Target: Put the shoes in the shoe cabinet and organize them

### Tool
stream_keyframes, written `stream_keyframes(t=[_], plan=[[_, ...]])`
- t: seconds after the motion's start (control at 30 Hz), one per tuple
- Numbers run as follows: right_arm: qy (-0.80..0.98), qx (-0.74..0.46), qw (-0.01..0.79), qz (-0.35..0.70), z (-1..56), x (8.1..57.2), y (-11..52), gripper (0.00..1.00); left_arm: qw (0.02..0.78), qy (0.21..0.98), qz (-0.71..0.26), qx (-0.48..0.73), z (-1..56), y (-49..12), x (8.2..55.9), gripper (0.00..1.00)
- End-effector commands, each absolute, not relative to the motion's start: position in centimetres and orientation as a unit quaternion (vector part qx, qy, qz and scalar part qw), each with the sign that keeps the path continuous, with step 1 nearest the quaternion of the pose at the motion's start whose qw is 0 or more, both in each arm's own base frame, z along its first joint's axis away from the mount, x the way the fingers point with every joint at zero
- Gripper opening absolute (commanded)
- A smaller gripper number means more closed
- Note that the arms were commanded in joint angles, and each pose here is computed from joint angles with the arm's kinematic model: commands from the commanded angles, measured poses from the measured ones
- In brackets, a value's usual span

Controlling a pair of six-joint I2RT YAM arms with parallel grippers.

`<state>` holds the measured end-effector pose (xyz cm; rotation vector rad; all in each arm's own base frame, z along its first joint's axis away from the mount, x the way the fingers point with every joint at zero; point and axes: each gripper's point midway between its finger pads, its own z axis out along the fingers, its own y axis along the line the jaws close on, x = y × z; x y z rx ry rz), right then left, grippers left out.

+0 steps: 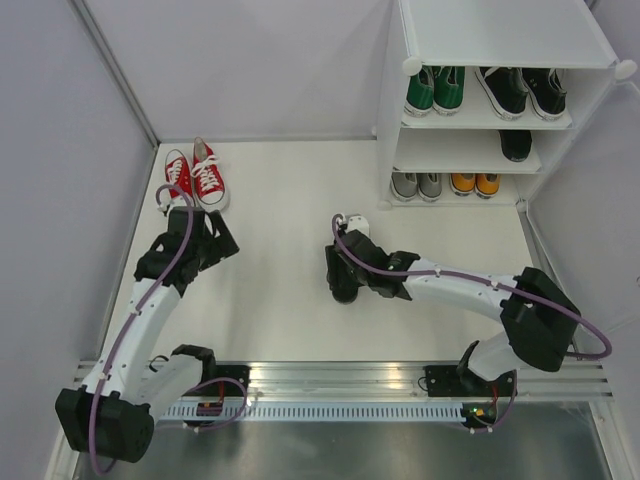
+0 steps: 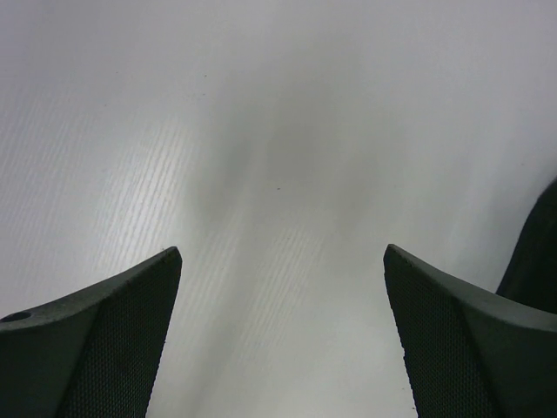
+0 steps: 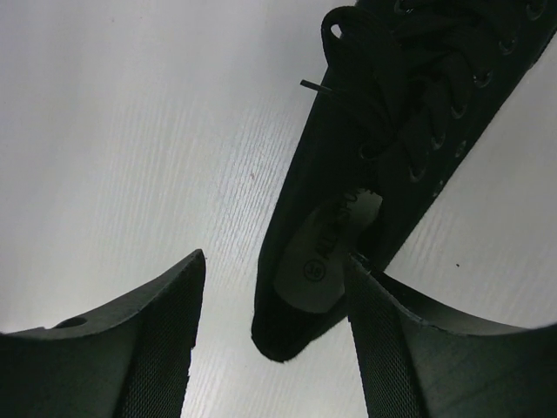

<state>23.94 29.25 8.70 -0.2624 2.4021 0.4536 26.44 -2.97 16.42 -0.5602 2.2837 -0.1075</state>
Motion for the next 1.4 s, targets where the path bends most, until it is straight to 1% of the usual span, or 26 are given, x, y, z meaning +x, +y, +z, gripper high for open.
stream_keyframes(t=[0.0,0.03,0.17,0.2,0.23,0.37,0.43,0.47,0.5,0.6,0.63,0.7,0.73,0.87,0.93,1.07,1.13,1.37], plan=[[0.915,-0.077,0.351,0.185,9.1,25.5,31.3,0.68,0.393,0.899,0.008,-0.191,15.7,-1.1,25.3,1.0],[0.916,-0.077,0.347,0.183,8.7,25.5,31.5,0.66,0.392,0.9,0.013,-0.189,15.4,-0.9,25.0,1.0],[0.922,-0.084,0.336,0.173,7.0,25.7,32.5,0.61,0.404,0.893,0.038,-0.195,15.3,0.1,24.8,1.0],[0.928,-0.087,0.325,0.161,5.9,25.6,32.5,0.58,0.405,0.893,0.038,-0.194,15.4,0.1,24.8,1.0],[0.928,-0.089,0.324,0.162,5.9,25.7,33.0,0.56,0.403,0.894,0.037,-0.193,15.3,0.1,24.8,1.0],[0.935,-0.094,0.309,0.147,4.5,25.7,33.5,0.52,0.406,0.893,0.04,-0.191,15.4,0.2,24.9,1.0],[0.937,-0.098,0.305,0.137,3.7,25.6,33.4,0.48,0.407,0.892,0.041,-0.192,15.4,0.2,24.9,1.0],[0.938,-0.099,0.304,0.131,3.5,25.7,33.1,0.44,0.408,0.892,0.041,-0.191,15.5,0.2,24.9,1.0],[0.939,-0.103,0.303,0.122,3.2,25.6,32.8,0.37,0.409,0.891,0.04,-0.191,15.5,0.2,25.0,1.0],[0.939,-0.109,0.305,0.112,3.6,25.4,32.1,0.25,0.409,0.892,0.04,-0.19,15.5,0.2,25.0,1.0],[0.939,-0.112,0.307,0.108,3.7,25.4,31.7,0.17,0.409,0.891,0.04,-0.19,15.5,0.2,25.0,1.0],[0.936,-0.114,0.317,0.106,4.9,25.2,31.1,0.08,0.41,0.891,0.04,-0.19,15.5,0.2,24.9,1.0],[0.934,-0.117,0.323,0.095,5.1,25.3,30.4,0.01,0.411,0.891,0.039,-0.19,15.5,0.2,24.9,1.0],[0.928,-0.115,0.344,0.085,7.9,25.1,28.0,0.01,0.41,0.892,0.038,-0.188,15.6,0.1,24.9,1.0],[0.928,-0.109,0.348,0.077,8.4,25.1,26.4,0.01,0.41,0.892,0.036,-0.187,15.5,0.1,25.0,1.0],[0.926,-0.096,0.361,0.06,10.5,24.9,22.3,0.01,0.409,0.893,0.034,-0.185,15.4,0.0,25.0,1.0],[0.927,-0.079,0.363,0.049,10.9,25.1,20.1,0.01,0.41,0.892,0.035,-0.185,15.5,0.0,25.0,1.0],[0.918,-0.006,0.396,0.024,15.5,24.8,12.7,0.01,0.41,0.893,0.034,-0.185,15.5,0.0,25.0,1.0]])
